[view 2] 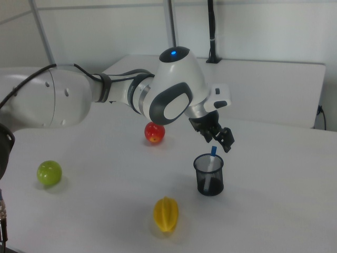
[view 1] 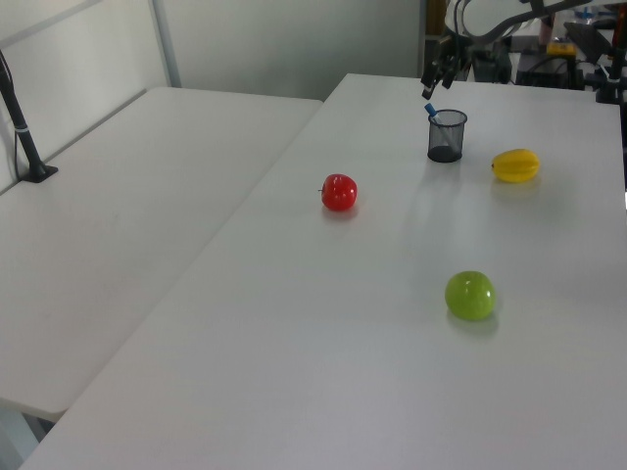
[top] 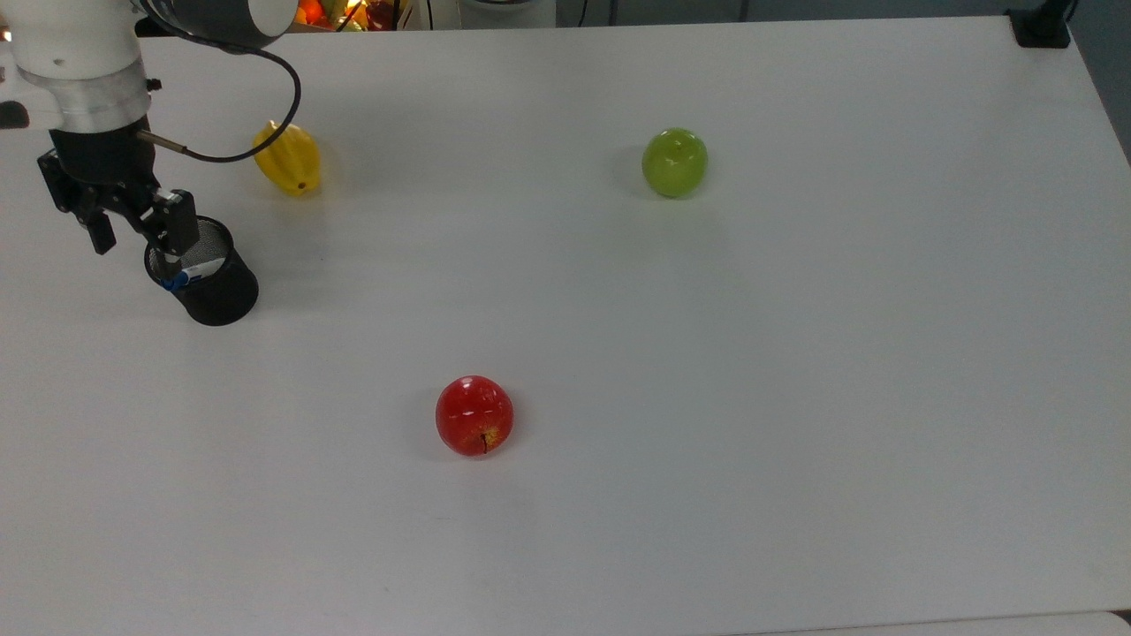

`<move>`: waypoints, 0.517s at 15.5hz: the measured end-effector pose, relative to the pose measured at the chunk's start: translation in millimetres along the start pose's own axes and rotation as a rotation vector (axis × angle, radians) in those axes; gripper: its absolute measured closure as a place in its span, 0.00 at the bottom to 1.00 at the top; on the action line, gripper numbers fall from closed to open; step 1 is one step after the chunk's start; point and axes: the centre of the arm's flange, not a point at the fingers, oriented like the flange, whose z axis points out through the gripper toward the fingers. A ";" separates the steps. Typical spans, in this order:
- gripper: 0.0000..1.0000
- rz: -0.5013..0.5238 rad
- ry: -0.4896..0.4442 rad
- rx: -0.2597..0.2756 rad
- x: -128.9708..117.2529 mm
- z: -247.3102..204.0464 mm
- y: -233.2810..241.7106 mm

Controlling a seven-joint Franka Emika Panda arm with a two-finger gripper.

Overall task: Take marker pen
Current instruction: 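Lower the gripper and close it on the blue-capped marker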

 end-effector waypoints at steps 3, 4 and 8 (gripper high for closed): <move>0.34 -0.031 -0.020 -0.002 -2.8 14.7 -15.4; 0.34 -0.036 -0.023 -0.002 -3.0 16.8 -18.3; 0.68 -0.041 -0.019 -0.008 -1.5 16.4 -17.8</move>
